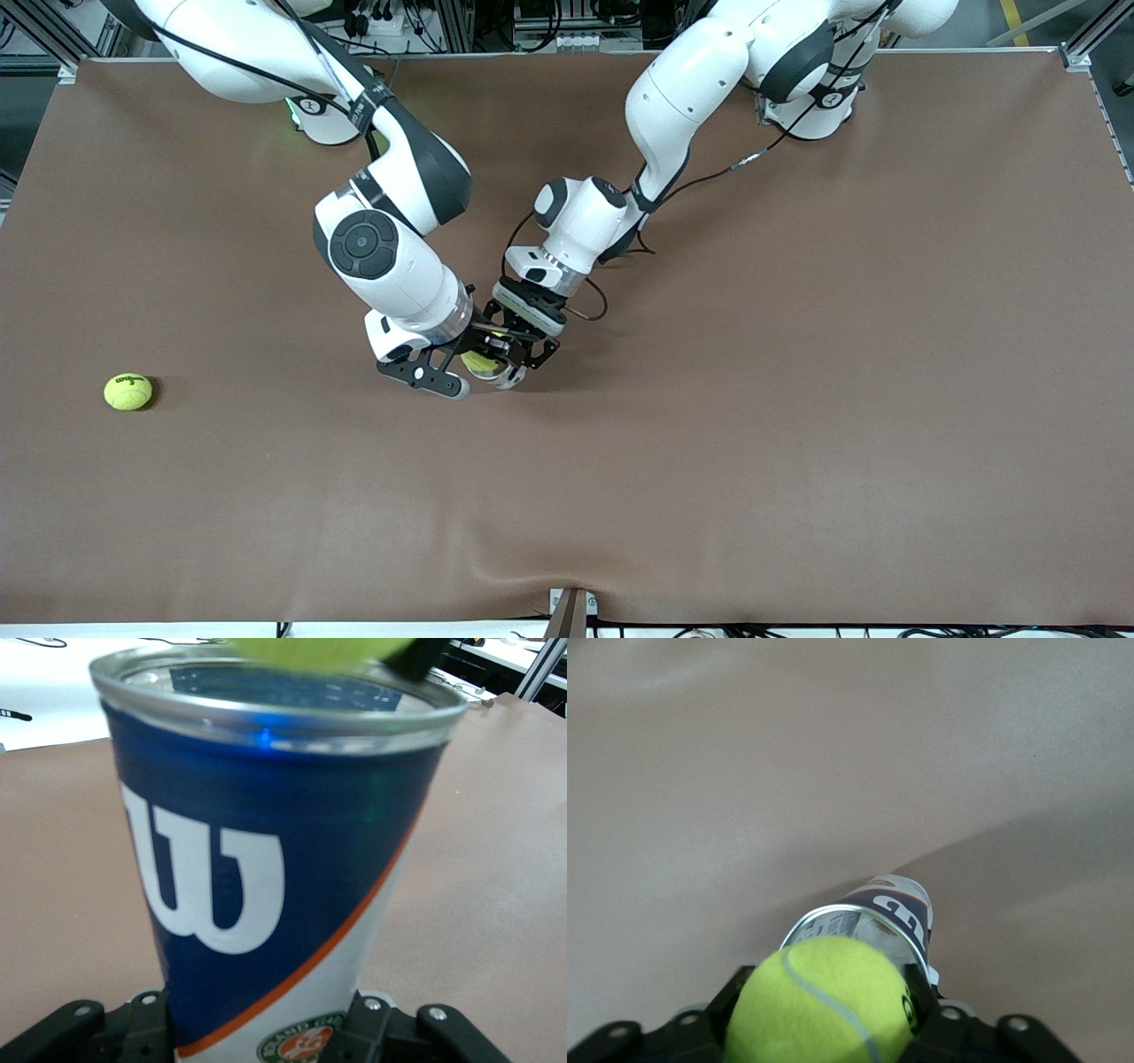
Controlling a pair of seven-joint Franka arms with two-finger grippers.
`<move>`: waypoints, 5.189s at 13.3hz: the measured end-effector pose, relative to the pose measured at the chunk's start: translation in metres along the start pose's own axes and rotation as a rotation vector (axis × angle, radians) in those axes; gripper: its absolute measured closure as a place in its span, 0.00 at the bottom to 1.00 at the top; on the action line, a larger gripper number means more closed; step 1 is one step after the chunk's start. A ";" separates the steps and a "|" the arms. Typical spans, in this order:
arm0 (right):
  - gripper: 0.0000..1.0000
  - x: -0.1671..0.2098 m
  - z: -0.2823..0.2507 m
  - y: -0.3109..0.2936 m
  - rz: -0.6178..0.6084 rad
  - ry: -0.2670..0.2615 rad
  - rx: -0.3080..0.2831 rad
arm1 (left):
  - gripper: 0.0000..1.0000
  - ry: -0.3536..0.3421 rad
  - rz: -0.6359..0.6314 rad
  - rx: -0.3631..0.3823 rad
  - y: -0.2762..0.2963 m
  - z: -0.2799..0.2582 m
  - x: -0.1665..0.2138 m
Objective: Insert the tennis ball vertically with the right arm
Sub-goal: 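Drop the ball into the can by opening the right gripper, then move the right gripper to the second tennis ball, then grasp the second tennis ball with the right gripper, then carry the second ball over the can opening with the right gripper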
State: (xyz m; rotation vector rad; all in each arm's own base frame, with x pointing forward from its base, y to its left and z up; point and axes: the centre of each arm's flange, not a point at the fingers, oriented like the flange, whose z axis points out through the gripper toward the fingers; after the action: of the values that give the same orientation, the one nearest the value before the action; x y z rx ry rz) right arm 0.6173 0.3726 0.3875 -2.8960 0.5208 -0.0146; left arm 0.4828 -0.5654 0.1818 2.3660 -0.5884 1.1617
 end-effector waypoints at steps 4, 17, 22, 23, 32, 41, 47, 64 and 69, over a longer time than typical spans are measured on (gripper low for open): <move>0.00 -0.001 0.000 -0.001 0.008 0.002 0.003 | 0.40 0.002 -0.001 0.000 0.000 0.000 0.001; 0.00 0.139 -0.072 0.200 -0.336 -0.115 -0.254 | 0.40 0.004 -0.001 0.000 0.000 0.000 0.002; 0.00 0.210 -0.097 0.355 -0.561 -0.148 -0.331 | 0.39 0.005 -0.001 0.000 0.000 0.000 0.002; 0.00 0.218 -0.102 0.378 -0.589 -0.152 -0.339 | 0.39 0.005 -0.001 0.000 0.000 0.000 0.002; 0.00 0.257 -0.059 0.539 -0.787 -0.125 -0.444 | 0.39 0.004 -0.001 0.000 0.000 0.001 0.001; 0.00 0.258 0.015 0.613 -0.670 -0.089 -0.295 | 0.39 0.003 -0.001 0.001 -0.001 0.001 0.001; 0.00 0.247 0.038 0.650 -0.620 -0.093 -0.281 | 0.38 0.003 -0.001 0.001 -0.001 0.001 0.001; 0.07 0.247 0.070 0.657 -0.527 -0.014 -0.145 | 0.30 0.002 -0.001 0.001 -0.001 0.001 0.000; 0.33 0.253 0.054 0.639 -0.589 -0.005 -0.137 | 0.28 0.002 -0.001 0.002 -0.001 0.001 0.000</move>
State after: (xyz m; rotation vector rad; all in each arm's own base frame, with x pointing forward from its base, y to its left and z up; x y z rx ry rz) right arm 0.6372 -0.2911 0.2027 -3.0641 -0.3580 -0.0593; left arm 0.4843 -0.5653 0.1809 2.3656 -0.5861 1.1649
